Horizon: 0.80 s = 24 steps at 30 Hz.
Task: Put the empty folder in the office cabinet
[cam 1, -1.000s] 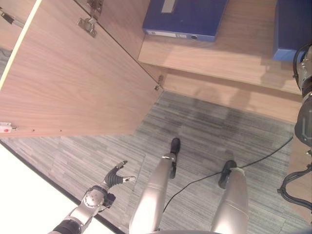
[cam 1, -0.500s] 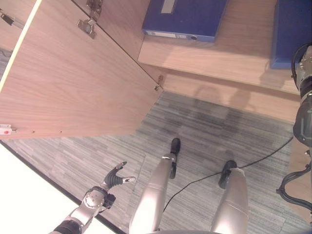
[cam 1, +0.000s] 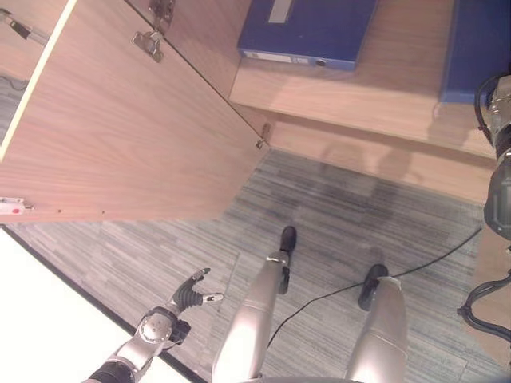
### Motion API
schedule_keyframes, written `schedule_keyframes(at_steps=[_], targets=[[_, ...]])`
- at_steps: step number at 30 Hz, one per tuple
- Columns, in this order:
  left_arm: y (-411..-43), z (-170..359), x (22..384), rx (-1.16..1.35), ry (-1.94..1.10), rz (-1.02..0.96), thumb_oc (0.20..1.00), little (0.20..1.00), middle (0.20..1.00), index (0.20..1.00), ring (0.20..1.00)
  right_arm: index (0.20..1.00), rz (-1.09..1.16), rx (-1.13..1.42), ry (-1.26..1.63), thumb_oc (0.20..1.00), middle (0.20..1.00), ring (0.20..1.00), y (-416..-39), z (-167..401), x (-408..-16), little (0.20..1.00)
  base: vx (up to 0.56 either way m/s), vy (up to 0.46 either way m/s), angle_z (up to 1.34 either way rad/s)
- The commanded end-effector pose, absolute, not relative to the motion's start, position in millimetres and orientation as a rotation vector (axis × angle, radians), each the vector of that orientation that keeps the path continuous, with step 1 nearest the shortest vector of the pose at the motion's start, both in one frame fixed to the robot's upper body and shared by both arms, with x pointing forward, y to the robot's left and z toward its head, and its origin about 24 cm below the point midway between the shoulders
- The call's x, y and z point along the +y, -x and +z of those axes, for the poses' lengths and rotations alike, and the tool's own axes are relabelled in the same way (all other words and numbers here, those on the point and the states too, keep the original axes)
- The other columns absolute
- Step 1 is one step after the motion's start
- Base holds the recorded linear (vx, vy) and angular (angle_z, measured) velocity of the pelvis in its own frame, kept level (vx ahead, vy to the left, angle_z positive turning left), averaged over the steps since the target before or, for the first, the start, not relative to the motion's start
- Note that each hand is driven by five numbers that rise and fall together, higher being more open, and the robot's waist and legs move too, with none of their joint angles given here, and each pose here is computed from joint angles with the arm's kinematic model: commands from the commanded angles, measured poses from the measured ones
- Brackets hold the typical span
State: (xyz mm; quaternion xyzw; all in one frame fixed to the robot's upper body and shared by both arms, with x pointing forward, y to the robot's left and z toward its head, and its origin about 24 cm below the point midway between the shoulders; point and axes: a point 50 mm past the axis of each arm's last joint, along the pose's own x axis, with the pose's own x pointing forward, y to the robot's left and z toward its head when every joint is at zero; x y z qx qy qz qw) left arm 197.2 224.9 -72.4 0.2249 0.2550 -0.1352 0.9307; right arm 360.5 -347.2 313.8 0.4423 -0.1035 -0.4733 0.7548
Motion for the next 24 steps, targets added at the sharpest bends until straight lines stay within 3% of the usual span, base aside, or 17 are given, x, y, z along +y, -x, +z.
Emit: schedule_keyframes(at_steps=[1,11,24], targets=[[-201,-66,244,0.520,-0.443,-0.219,1.000,1.000,1.000,1.000,1.000,1.000,-0.963,-0.554,-0.747,1.000,1.000,1.000,-323,395,-371,1.000,0.02,0.013,0.08],[-203,-63,245,0.507,-0.416,-0.231,1.000,1.000,1.000,1.000,1.000,1.000,-0.940,-0.732,-0.598,1.000,1.000,1.000,-293,435,-383,1.000,0.02,0.010,0.05],[-207,-64,241,0.505,-0.391,-0.205,1.000,1.000,1.000,1.000,1.000,1.000,-0.912,-0.564,-0.712,1.000,1.000,1.000,-331,359,-384,1.000,0.00,0.004,-0.01]])
